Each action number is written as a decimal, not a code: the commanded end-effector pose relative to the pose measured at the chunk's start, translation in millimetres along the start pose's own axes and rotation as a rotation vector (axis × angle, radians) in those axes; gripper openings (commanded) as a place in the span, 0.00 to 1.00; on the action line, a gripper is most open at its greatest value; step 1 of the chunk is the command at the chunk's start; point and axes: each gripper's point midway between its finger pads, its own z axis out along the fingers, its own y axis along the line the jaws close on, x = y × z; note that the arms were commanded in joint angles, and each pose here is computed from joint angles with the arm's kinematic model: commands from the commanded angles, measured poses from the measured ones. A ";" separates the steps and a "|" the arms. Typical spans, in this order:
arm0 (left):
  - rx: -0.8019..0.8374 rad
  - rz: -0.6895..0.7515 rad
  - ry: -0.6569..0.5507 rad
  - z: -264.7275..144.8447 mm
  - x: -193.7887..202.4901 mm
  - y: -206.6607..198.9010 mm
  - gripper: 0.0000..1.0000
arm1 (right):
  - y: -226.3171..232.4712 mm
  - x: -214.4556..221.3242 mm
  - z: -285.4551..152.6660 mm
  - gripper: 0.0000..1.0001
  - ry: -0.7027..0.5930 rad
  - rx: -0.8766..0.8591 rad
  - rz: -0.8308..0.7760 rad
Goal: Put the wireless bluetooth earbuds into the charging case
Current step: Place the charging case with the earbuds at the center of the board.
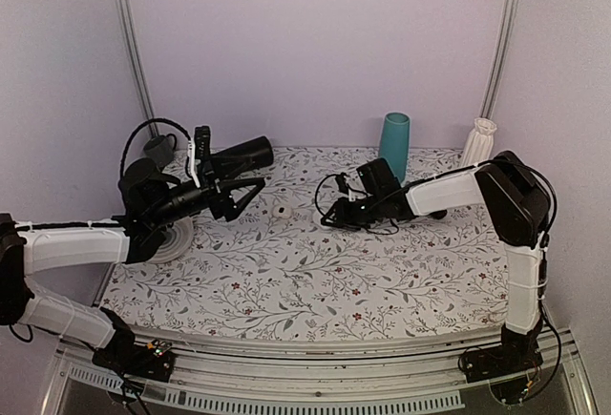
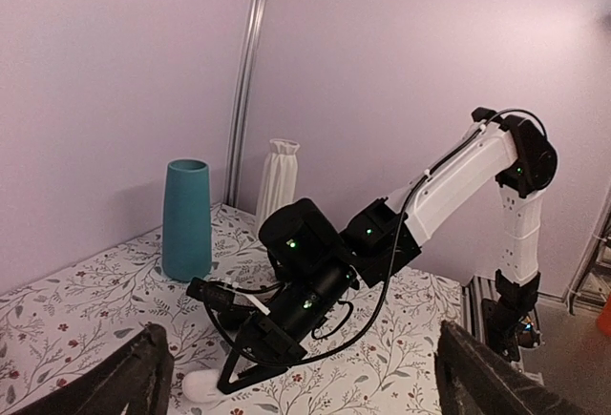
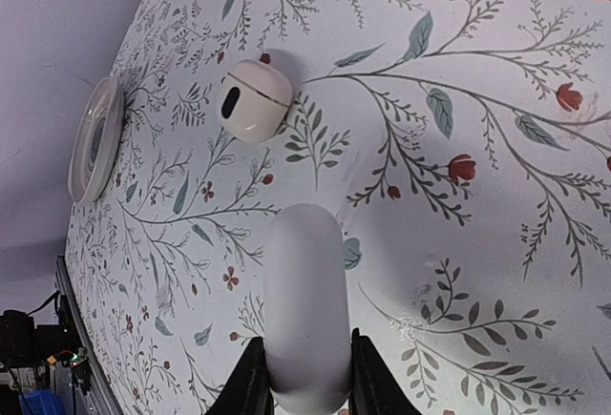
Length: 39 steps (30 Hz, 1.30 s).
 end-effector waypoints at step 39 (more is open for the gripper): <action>-0.003 -0.014 -0.017 -5.5 -4.7 0.0 0.96 | -40.2 -34.8 17.5 0.40 -0.034 0.113 0.073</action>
